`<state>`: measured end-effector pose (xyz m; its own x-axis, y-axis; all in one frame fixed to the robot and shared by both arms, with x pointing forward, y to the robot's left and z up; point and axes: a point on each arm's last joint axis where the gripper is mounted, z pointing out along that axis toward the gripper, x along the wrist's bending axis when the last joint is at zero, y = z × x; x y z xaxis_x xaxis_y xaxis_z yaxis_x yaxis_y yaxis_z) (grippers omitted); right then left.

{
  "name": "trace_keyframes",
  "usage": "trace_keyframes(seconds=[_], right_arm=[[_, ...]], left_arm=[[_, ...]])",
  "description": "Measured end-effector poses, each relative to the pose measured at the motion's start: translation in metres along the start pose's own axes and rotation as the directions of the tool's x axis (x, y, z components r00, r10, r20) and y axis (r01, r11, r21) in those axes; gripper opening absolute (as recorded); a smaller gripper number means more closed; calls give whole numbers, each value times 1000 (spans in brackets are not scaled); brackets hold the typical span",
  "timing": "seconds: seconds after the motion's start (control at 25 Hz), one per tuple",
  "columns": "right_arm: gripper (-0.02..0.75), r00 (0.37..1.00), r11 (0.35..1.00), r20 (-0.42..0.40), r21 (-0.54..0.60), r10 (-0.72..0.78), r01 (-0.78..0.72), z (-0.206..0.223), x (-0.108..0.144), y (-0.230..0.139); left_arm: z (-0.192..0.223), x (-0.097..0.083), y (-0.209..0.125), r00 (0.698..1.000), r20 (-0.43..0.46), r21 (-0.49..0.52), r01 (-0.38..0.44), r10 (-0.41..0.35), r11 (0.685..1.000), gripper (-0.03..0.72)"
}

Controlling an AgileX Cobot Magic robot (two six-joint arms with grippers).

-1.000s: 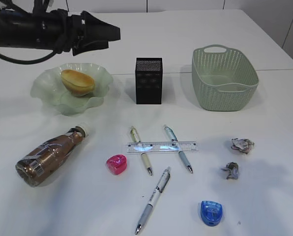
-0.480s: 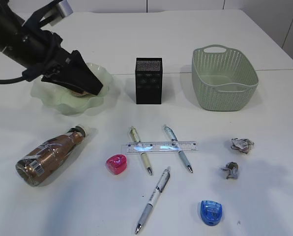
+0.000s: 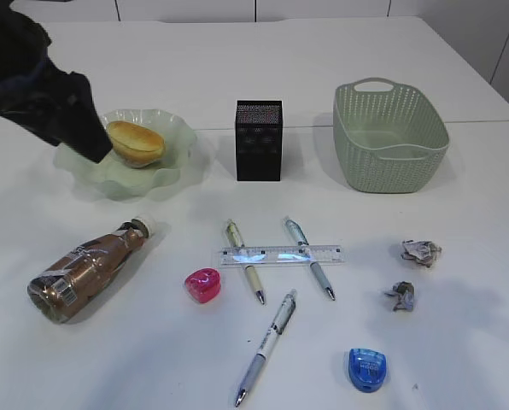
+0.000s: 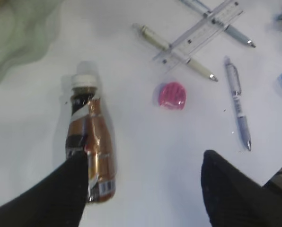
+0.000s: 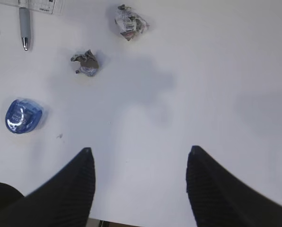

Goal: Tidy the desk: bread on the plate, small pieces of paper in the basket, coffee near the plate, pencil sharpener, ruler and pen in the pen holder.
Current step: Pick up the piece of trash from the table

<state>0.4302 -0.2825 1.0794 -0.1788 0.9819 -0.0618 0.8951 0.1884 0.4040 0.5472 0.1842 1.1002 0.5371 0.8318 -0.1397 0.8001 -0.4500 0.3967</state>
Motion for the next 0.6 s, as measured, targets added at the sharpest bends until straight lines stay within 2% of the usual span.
trace_keyframes(seconds=[0.08,0.16,0.36,0.6], right_arm=[[480,1000,1000,1,-13,0,0,-3,0,-1],[479,1000,1000,2,-17,0,0,-5,0,-2],[479,1000,1000,5,-24,0,1,-7,0,-3],[479,1000,1000,4,-16,0,1,-7,0,-4]], left_arm=[[-3,3,-7,999,-40,71,28,-25,997,512],[-2,5,-13,996,-75,101,48,-40,994,503],[-2,2,-29,995,-76,127,77,-67,989,490],[-13,-8,-68,994,-74,148,92,-82,985,477]])
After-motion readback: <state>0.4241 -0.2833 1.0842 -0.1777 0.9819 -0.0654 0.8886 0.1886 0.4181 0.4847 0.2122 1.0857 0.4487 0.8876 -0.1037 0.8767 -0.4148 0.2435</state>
